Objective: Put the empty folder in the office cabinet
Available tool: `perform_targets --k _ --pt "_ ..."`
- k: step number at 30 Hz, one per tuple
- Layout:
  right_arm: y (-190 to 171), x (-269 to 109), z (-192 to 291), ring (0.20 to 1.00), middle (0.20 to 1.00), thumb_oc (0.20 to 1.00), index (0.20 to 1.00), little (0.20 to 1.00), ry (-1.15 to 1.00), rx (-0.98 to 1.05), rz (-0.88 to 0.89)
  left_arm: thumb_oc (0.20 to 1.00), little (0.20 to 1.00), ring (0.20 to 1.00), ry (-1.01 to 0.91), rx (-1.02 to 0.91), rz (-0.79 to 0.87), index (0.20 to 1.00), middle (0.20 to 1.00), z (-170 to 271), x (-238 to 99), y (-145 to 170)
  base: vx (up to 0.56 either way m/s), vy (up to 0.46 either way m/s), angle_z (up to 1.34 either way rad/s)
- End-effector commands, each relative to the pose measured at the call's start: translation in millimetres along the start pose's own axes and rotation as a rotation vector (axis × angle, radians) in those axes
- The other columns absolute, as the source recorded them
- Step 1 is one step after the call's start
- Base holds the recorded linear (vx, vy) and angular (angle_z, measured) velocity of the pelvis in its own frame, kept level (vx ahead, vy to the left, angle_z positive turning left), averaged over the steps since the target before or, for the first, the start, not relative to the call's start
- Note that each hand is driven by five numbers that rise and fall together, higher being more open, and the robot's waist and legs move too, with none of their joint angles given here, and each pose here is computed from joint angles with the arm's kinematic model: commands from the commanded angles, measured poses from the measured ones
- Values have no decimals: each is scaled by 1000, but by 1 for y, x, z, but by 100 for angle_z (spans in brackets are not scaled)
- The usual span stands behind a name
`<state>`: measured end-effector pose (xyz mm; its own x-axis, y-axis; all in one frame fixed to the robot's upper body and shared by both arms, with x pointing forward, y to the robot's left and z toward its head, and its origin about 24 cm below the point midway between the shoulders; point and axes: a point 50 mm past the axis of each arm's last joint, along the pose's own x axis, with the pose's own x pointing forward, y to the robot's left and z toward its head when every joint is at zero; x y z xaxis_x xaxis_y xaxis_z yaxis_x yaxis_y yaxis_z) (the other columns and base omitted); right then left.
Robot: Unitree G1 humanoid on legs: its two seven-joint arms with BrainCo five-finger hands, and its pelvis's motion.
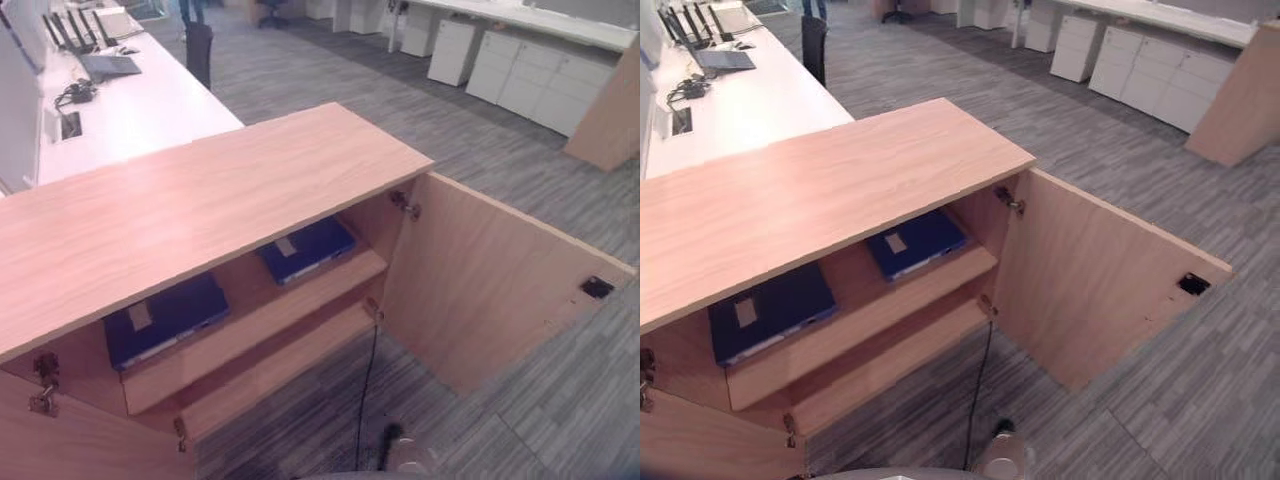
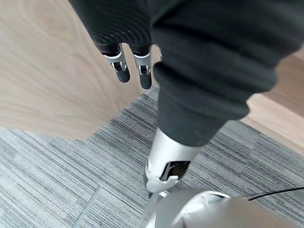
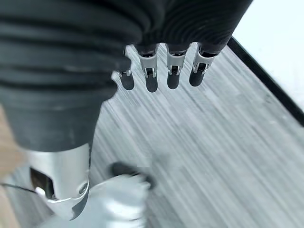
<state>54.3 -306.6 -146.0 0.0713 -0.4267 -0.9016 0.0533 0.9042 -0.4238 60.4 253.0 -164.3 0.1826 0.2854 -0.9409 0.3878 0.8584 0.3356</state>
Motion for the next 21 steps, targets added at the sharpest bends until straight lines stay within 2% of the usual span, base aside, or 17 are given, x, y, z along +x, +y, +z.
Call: perform_targets --k 1,8,10,13,16,21 --pt "-25 0 -4 1000 1000 1000 1000 1000 23 36 -101 1000 1000 1000 15 -71 64 1000 1000 0 0 18 -3 -264 -66" --pt "-34 -1 9 1000 1000 1000 1000 1000 -57 137 -158 1000 1000 1000 47 -98 115 1000 1000 -12 -1 32 -12 -238 -72" --pt "-39 -3 25 1000 1000 1000 1000 1000 -149 136 -185 1000 1000 1000 53 -135 124 1000 1000 -17 -1 33 -44 -275 -33" --pt "-65 -16 56 1000 1000 1000 1000 1000 -347 138 -296 1000 1000 1000 27 -162 137 1000 1000 -13 -1 35 -10 -234 -42" --pt "-106 -53 101 1000 1000 1000 1000 1000 -633 90 -466 1000 1000 1000 -21 -154 129 1000 1000 -1 0 30 -2 -228 -8" --pt "-126 -85 135 1000 1000 1000 1000 1000 -817 58 -558 1000 1000 1000 -33 -139 112 1000 1000 2 0 24 49 -197 -14"
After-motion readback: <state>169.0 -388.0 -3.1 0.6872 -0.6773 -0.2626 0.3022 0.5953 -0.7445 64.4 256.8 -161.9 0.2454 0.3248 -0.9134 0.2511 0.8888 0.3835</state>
